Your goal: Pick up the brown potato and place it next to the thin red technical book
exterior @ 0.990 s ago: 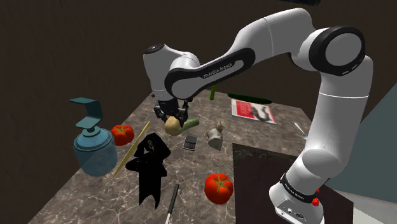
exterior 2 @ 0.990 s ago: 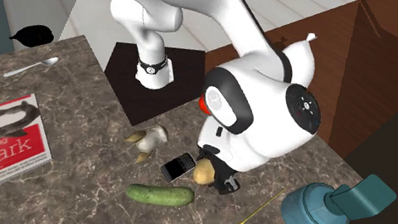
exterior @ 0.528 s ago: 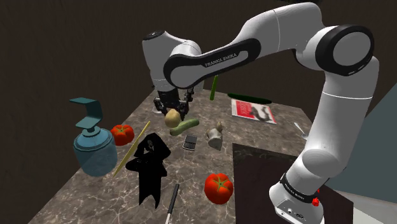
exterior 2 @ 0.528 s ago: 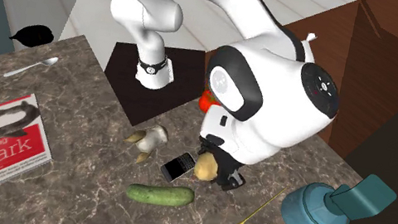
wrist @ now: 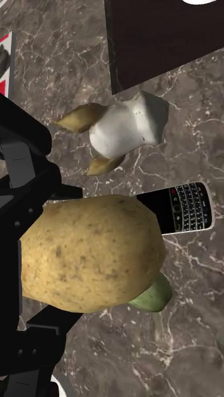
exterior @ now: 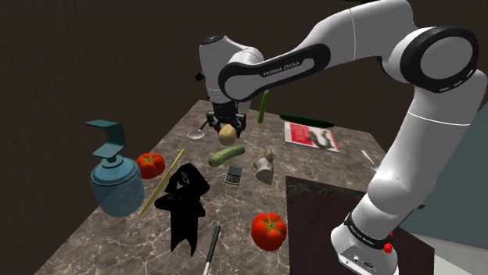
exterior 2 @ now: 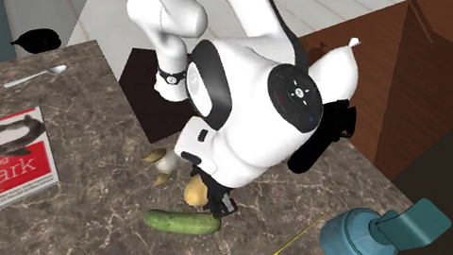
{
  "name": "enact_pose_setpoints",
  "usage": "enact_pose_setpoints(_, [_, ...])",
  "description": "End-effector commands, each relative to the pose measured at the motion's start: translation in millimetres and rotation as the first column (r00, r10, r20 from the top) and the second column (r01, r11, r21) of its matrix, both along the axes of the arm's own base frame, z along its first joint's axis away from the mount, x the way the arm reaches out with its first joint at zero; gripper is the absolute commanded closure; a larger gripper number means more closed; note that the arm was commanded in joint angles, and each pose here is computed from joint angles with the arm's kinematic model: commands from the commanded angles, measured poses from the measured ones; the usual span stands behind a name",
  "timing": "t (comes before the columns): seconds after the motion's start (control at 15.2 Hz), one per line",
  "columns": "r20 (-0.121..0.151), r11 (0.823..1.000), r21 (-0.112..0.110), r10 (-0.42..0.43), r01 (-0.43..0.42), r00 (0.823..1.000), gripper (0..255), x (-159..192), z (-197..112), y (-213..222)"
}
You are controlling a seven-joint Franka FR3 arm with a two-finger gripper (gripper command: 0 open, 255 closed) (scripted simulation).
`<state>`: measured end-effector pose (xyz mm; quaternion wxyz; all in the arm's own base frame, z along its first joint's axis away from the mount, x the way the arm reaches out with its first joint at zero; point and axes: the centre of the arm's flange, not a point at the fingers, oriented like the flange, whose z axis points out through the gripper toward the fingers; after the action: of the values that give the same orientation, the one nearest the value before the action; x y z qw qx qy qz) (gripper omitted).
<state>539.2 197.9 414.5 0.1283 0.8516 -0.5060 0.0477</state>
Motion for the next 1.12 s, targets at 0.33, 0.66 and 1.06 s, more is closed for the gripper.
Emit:
enact_pose_setpoints(0.33, [0.0, 1.0, 0.0, 0.001, -0.001, 1.0, 255, 13.4, -0.8, -92.9])
enact_pose_setpoints(0.66, [0.0, 1.0, 0.0, 0.001, -0.001, 1.0, 255, 21.8, -0.7, -158.4])
enact_pose_setpoints(1.06, [0.0, 1.0, 0.0, 0.001, -0.001, 1.0, 255, 31.8, -0.6, -236.9])
